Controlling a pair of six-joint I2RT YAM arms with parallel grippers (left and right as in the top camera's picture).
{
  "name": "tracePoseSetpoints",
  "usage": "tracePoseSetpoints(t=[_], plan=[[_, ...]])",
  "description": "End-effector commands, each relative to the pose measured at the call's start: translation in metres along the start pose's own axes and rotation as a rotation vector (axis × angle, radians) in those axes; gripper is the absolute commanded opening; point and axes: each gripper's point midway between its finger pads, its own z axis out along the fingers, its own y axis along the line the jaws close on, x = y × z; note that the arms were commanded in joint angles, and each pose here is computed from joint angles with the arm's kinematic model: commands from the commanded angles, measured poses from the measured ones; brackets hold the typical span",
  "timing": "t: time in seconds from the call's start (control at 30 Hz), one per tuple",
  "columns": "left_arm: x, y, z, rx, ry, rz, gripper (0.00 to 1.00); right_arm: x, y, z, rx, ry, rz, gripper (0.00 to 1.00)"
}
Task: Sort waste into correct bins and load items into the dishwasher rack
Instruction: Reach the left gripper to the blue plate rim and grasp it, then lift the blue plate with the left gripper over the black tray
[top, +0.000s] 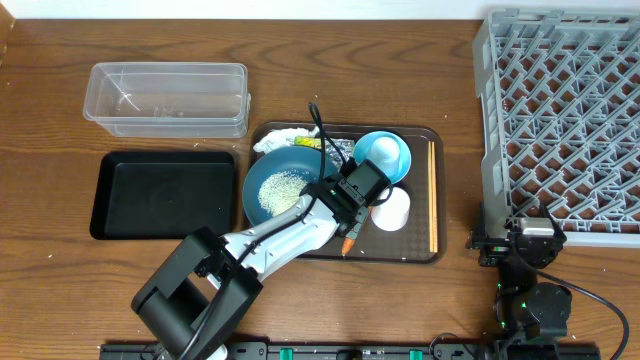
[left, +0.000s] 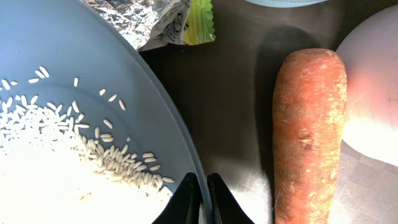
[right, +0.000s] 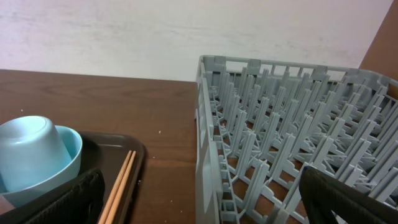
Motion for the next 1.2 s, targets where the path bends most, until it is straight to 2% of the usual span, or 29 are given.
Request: tracePoseSetpoints(t=[0.0, 0.3, 0.73, 0.83, 1.0, 1.17], plan=[[-0.014, -0.001, -0.012, 0.012, -0.046, -0.006, 0.08, 0.002, -0.001, 0.0, 0.003, 0.006, -0.009, 0.99], [-0.023, 0.0, -0.032, 0.029, -0.098, -0.017, 0.06, 0.002, -0.001, 0.0, 0.002, 0.005, -0.009, 0.99], [-0.041, 0.009, -0.101, 0.082, -0.252, -0.057, 0.06, 0.002, -0.001, 0.0, 0.002, 0.006, -0.009, 0.99], [-0.045, 0.011, -0.114, 0.087, -0.29, -0.024, 0.06, 0.002, -0.001, 0.0, 0.002, 0.006, -0.009, 0.99], [-0.051, 0.039, -0.127, -0.033, -0.347, -0.047, 0.06, 0.002, -0.001, 0.0, 0.002, 0.006, -0.009, 0.99], [-0.055, 0.062, -0.129, -0.064, -0.357, -0.104, 0.06, 0.002, -0.001, 0.0, 0.002, 0.005, -0.009, 0.99]])
